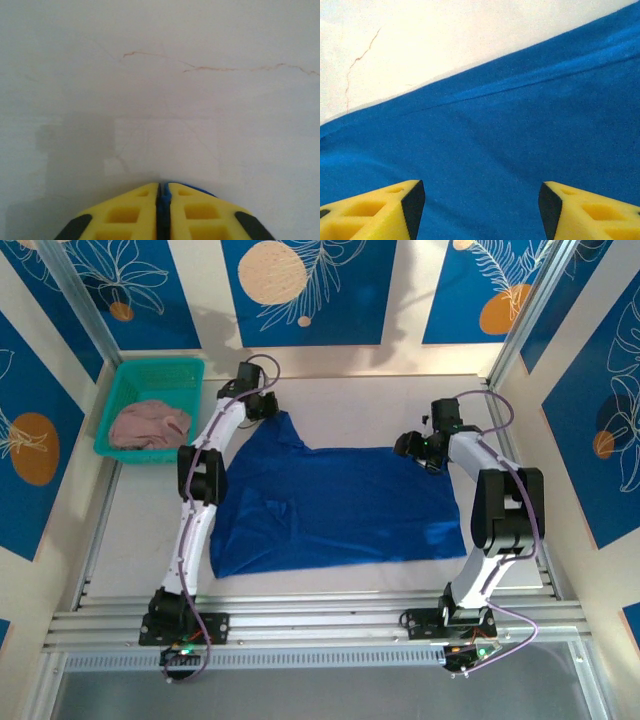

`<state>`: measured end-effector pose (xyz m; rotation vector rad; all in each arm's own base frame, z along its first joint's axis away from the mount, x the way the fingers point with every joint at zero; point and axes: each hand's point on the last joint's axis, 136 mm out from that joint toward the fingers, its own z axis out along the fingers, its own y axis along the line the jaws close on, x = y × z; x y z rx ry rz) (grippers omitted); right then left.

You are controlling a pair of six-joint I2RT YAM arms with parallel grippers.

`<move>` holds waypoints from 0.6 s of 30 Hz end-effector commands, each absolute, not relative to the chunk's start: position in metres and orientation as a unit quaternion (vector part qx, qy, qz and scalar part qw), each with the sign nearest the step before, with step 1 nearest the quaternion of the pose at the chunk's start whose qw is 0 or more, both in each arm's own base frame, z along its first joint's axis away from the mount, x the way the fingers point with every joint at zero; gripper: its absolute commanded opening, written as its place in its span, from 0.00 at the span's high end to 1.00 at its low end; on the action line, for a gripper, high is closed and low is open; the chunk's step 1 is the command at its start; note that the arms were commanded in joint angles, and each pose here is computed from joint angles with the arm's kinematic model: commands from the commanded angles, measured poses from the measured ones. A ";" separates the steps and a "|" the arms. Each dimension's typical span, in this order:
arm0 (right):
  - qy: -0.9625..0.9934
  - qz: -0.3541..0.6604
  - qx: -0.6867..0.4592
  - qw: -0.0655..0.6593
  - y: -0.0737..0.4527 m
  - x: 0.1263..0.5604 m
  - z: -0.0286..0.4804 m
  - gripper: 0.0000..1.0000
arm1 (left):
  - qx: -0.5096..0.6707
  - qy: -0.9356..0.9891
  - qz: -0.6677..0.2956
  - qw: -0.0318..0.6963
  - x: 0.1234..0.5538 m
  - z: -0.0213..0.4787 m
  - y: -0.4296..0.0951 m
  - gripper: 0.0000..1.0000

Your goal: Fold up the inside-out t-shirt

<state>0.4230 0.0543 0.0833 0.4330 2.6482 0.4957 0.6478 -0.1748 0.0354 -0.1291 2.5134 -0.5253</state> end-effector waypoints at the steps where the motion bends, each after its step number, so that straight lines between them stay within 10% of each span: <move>1: 0.948 0.185 0.160 0.206 0.059 0.434 0.090 0.36 | -0.048 0.931 -0.205 0.297 0.657 0.040 -0.170 0.93; 18: 0.932 0.012 0.319 0.172 -0.060 0.498 0.042 0.44 | -0.041 0.921 -0.247 0.299 0.657 0.062 -0.176 1.00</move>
